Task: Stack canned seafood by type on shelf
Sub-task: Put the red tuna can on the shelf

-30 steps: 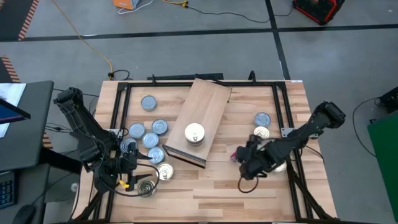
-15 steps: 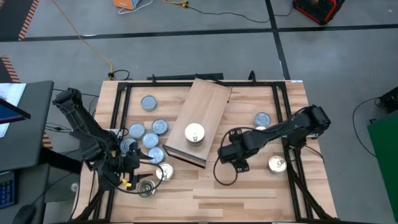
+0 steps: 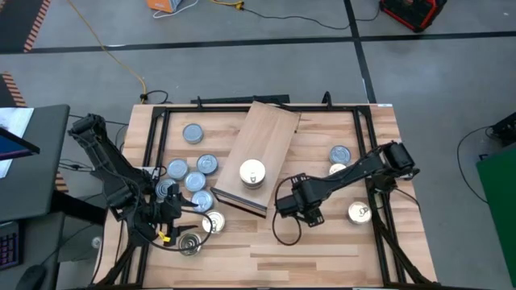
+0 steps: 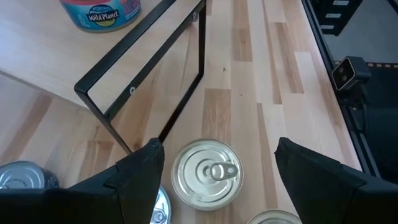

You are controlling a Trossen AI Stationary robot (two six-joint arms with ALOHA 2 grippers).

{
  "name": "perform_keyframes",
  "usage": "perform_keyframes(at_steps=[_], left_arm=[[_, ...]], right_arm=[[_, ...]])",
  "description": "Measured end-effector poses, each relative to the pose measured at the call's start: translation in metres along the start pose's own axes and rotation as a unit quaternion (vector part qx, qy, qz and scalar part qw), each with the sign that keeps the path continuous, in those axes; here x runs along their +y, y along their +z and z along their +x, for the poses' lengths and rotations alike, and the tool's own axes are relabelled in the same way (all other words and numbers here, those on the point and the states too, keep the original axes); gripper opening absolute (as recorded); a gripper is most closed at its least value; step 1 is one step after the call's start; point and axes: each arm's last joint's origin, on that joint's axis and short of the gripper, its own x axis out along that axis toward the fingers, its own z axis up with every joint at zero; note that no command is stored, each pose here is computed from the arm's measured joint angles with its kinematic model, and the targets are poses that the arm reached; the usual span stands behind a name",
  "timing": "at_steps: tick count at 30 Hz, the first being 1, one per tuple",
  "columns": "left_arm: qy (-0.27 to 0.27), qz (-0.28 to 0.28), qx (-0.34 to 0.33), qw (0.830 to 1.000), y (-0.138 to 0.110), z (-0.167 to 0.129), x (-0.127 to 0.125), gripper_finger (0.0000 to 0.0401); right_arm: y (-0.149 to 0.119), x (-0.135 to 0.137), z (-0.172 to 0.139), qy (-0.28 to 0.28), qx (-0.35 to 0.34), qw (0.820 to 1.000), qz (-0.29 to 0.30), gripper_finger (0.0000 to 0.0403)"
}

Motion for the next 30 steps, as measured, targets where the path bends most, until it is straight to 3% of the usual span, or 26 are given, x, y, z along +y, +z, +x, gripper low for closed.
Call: perform_keyframes(at_steps=[4,16,21,26,30], left_arm=[[0.003,0.004,0.003,1.0,-0.001,0.0,0.001,0.0297],[0.004,0.004,0.003,1.0,-0.001,0.0,0.001,0.0297],[0.016,0.008,-0.011,1.0,0.0,0.0,0.001,0.0297],[0.033,0.015,-0.031,0.999,0.002,0.0,0.002,0.0297],[0.051,0.025,-0.053,0.997,0.004,0.0,0.002,0.0297]], right_arm=[[-0.003,0.0,-0.002,0.0,0.008,1.0,-0.001,0.0318],[-0.009,0.01,-0.006,0.013,0.03,0.999,0.014,0.0159],[-0.024,0.006,-0.03,0.015,0.036,0.998,0.05,0.0158],[-0.04,-0.01,-0.066,0.024,-0.052,0.991,0.125,0.0167],[-0.058,-0.031,-0.097,0.038,-0.163,0.966,0.199,0.0172]])
